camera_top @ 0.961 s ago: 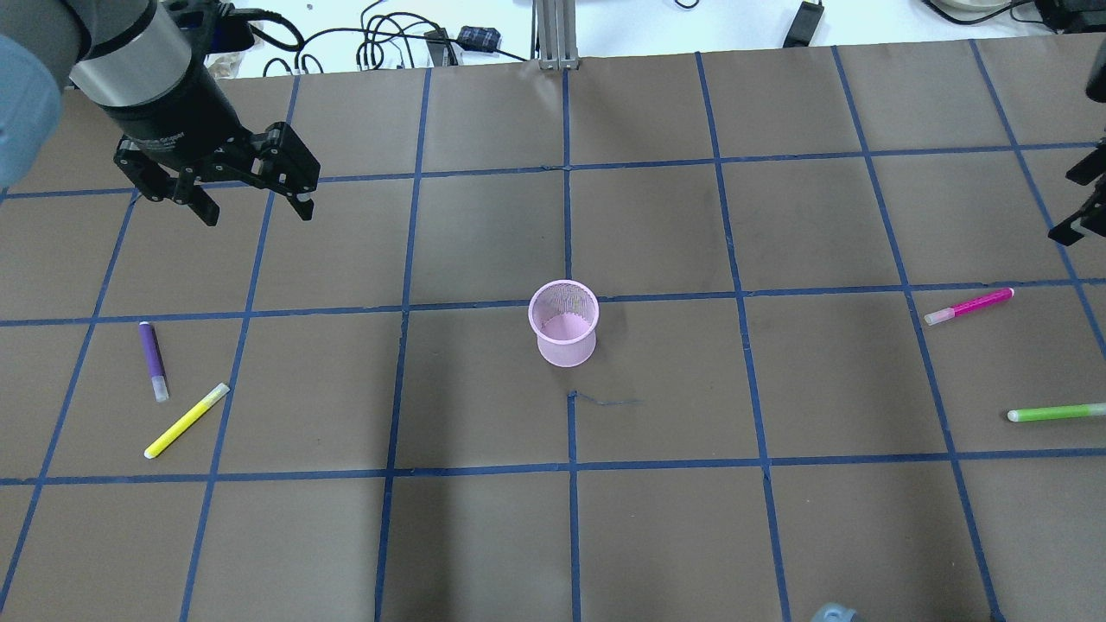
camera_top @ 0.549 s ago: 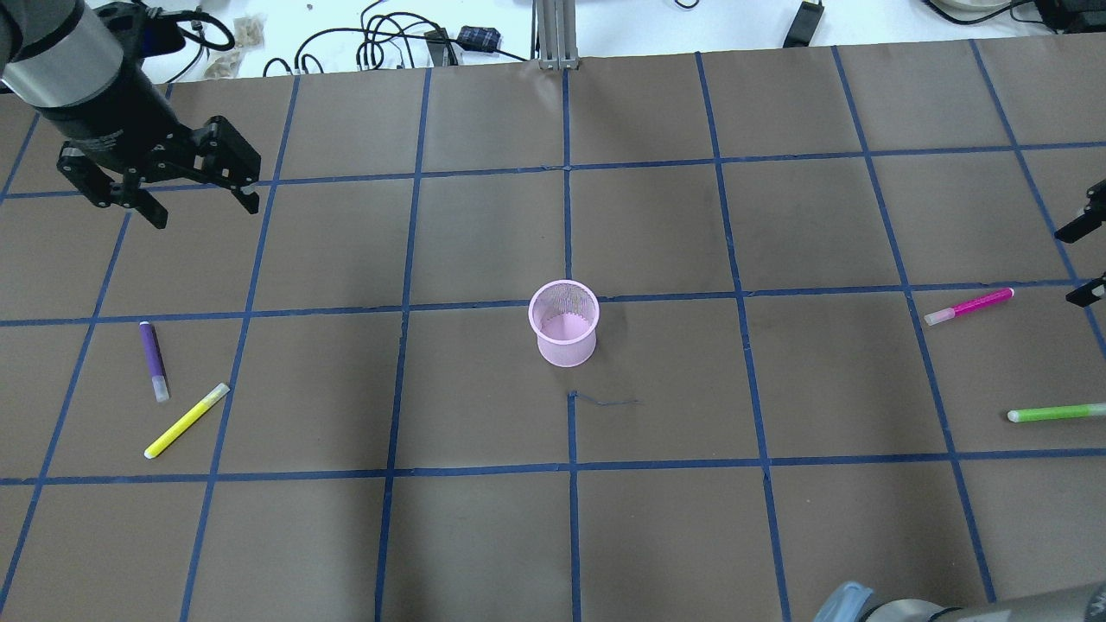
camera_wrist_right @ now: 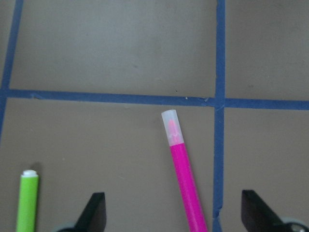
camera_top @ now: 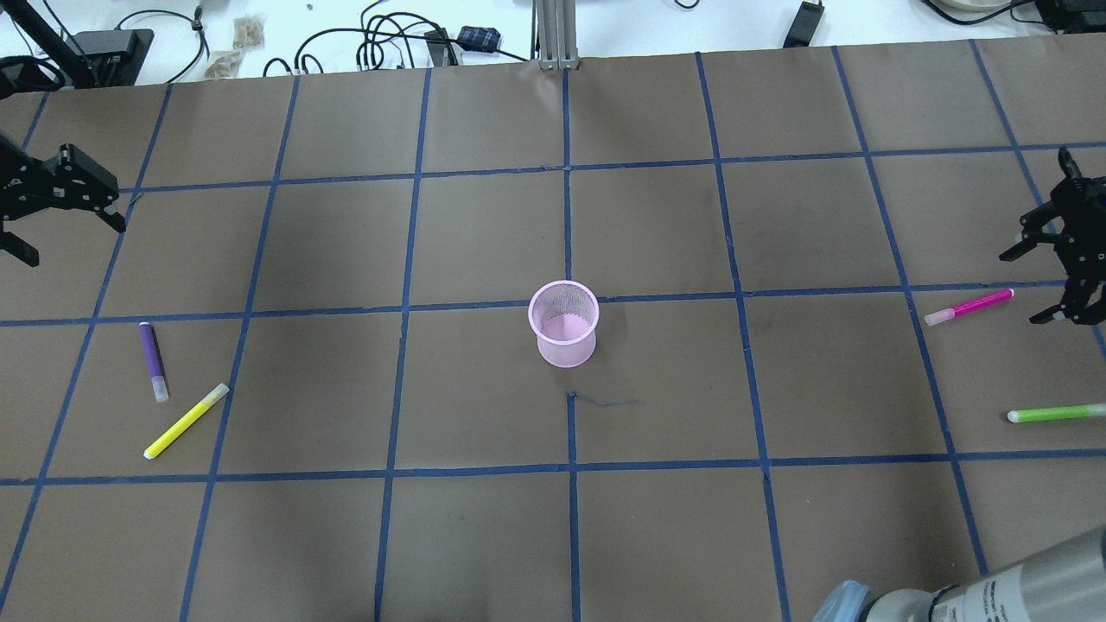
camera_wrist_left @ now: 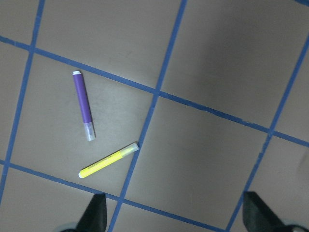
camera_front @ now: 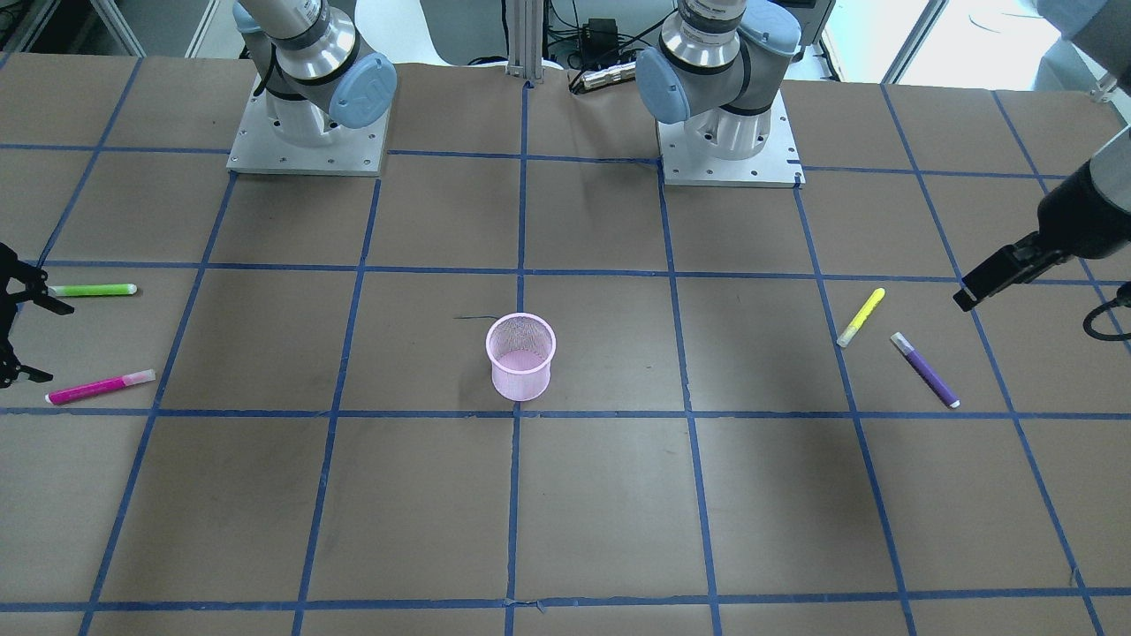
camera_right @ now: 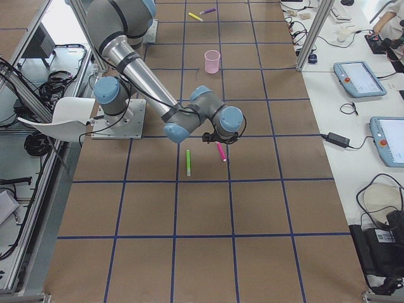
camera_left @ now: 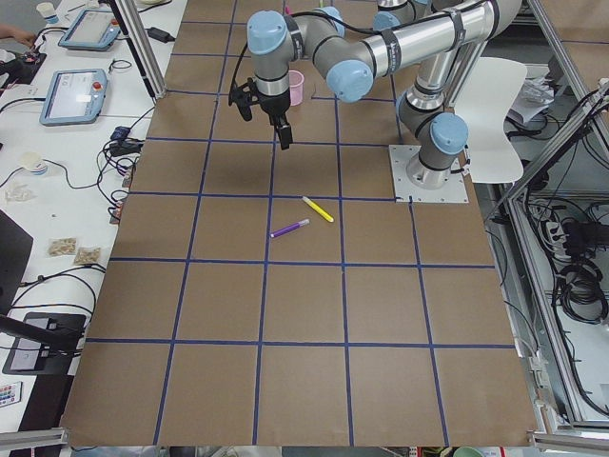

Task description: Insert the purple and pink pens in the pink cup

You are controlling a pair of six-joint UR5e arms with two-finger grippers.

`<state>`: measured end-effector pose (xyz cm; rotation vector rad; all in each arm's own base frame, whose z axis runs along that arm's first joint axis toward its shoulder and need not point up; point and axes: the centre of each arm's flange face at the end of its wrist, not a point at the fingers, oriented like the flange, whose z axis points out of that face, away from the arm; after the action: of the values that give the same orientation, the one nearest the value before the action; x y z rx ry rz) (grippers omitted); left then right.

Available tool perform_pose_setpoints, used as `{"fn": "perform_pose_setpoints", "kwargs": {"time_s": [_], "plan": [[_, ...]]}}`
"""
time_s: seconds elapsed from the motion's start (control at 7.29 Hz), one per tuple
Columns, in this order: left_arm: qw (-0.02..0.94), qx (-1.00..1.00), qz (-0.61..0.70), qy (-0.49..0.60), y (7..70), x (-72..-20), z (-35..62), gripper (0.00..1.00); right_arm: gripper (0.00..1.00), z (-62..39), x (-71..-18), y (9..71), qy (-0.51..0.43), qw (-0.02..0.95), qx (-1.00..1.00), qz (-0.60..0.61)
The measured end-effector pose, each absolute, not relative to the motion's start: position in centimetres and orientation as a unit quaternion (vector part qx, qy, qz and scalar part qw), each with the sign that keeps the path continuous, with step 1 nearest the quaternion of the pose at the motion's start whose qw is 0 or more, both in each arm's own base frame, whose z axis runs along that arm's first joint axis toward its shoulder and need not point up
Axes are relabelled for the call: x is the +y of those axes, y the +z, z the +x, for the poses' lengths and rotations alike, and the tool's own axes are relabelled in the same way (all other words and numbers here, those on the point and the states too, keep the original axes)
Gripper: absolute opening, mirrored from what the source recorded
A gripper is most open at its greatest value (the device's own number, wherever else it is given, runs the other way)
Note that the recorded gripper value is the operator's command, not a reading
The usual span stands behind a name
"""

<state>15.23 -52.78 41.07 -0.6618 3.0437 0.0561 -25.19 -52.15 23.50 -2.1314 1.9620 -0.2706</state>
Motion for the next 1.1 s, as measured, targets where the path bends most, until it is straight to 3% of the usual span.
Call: {"fn": "perform_pose_setpoints", "kwargs": {"time_s": [0.41,0.55,1.1], "plan": [[0.058,0.974,-0.220,-0.003,30.7,-54.1,17.9,1.00,0.90,-26.5,-54.1,19.2,-0.111,0.078,0.617,-0.775],[0.058,0.974,-0.220,0.003,28.4,-54.4,18.3,1.00,0.83,-26.7,-54.3,18.5,-0.113,0.073,0.603,-0.786],[0.016,0.972,-0.235,0.023,22.5,-54.0,23.0,1.00,0.71,-26.7,-54.3,17.6,-0.114,0.074,0.591,-0.795]]}}
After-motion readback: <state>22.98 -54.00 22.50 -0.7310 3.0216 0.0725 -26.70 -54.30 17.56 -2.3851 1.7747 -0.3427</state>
